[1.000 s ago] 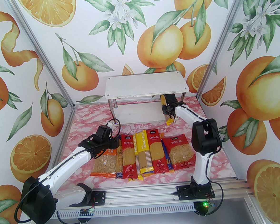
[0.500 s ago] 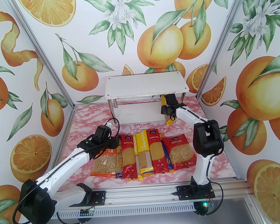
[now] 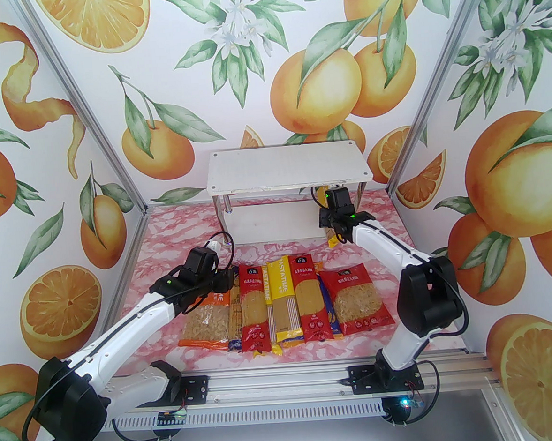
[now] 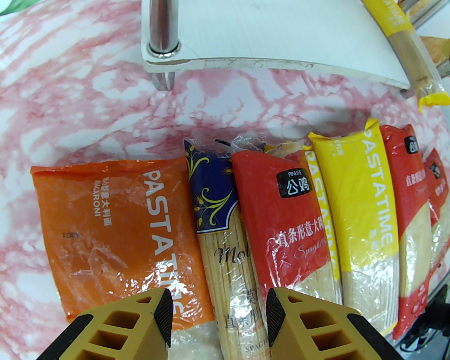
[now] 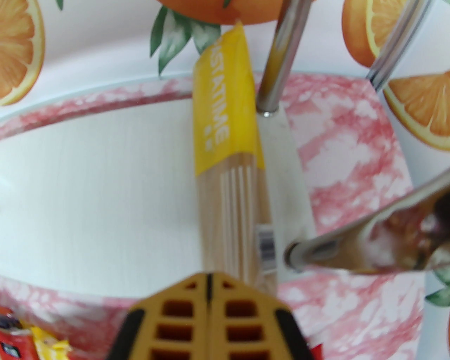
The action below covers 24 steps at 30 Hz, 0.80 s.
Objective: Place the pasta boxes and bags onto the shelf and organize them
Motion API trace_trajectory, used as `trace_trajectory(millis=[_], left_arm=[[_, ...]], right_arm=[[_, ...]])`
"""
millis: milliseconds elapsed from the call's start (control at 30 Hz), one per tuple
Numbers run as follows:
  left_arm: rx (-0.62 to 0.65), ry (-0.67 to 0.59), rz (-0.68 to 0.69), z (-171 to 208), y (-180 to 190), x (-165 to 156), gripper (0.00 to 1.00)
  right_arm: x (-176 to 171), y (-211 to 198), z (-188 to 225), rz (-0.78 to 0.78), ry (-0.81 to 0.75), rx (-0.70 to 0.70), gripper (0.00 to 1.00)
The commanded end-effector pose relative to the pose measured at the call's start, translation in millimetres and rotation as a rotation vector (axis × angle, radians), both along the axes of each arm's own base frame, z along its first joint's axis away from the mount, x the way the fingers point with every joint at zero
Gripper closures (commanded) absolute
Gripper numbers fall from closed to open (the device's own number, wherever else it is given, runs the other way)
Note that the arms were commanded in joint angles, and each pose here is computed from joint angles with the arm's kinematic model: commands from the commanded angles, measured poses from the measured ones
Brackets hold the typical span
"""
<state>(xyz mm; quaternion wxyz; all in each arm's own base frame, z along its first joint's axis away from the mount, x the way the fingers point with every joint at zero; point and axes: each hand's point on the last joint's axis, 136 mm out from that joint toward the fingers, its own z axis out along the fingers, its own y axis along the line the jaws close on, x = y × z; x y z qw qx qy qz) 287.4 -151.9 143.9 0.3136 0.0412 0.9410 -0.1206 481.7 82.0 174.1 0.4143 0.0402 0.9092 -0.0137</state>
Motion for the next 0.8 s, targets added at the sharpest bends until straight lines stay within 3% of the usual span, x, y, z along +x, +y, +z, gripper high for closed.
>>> trace_trajectory(millis=[0,767], left_arm=[[0.003,-0.021,0.0,5.1,3.4,-0.6,0.51],[0.034,-0.016,0.022,-0.8,10.3,-0.8,0.51]], right_arm=[[-0.4,-1.5,1.0,-0.018,-0.025,-0.013,1.0],[13.9,-41.8,-58.7,-0.174,0.183,-0.183,1.0]])
